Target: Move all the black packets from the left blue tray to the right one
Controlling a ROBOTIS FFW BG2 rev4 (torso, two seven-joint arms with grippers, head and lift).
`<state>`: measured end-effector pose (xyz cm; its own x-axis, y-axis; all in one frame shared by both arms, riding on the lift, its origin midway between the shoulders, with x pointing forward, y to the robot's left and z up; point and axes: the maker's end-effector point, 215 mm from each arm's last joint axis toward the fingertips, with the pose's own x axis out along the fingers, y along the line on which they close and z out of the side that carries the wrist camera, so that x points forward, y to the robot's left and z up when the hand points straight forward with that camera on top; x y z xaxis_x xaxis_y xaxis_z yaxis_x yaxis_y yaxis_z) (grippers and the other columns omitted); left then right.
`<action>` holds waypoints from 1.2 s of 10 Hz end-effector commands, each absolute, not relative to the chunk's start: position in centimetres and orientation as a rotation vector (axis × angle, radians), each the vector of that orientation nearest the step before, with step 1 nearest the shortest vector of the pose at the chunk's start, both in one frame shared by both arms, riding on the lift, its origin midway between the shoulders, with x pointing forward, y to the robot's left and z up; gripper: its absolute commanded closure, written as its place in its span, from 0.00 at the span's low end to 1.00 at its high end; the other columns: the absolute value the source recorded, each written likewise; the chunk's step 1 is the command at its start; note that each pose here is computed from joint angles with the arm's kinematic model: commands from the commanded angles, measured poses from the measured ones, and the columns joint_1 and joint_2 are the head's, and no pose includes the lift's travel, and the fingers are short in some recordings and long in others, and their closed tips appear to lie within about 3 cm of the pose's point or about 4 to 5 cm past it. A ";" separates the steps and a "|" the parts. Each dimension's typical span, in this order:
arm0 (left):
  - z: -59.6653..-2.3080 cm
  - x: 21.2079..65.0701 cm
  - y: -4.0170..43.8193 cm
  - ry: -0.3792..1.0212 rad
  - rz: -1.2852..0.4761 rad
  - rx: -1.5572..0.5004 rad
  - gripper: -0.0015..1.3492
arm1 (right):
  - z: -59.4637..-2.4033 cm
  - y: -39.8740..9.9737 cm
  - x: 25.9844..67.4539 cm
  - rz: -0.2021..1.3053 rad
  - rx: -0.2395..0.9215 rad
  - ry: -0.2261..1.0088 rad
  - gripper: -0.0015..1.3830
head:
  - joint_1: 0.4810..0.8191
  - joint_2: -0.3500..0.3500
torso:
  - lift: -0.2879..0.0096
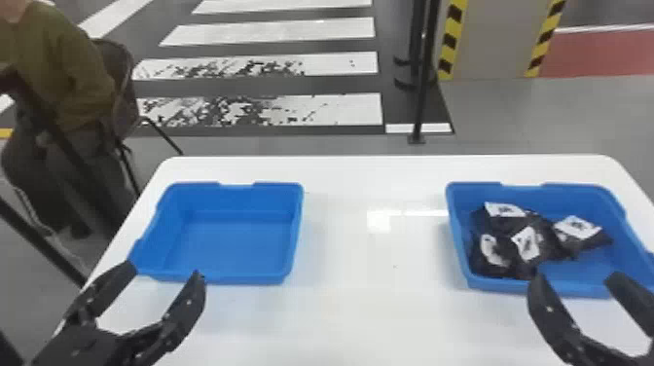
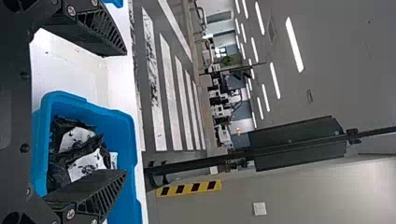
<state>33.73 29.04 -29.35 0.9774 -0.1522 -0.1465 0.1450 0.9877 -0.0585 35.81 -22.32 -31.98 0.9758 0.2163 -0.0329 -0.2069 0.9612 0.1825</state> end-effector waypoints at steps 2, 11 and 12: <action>-29.7 33.7 29.1 0.160 -0.148 -0.057 0.09 | -32.1 -22.3 35.8 0.214 0.185 0.054 0.09 | 0.63 0.66 | 0.50; -30.4 33.5 29.0 0.174 -0.148 -0.082 0.09 | -32.1 -22.3 35.8 0.216 0.200 0.055 0.09 | 0.63 0.66 | 0.50; -30.4 33.6 28.9 0.173 -0.150 -0.085 0.09 | -32.2 -22.3 35.7 0.215 0.203 0.057 0.09 | 0.63 0.66 | 0.50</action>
<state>33.56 28.94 -30.45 0.9736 -0.1564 -0.1660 0.1423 0.9854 -0.0939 35.75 -22.27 -32.18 0.9754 0.2178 -0.0332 -0.2067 0.9568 0.2042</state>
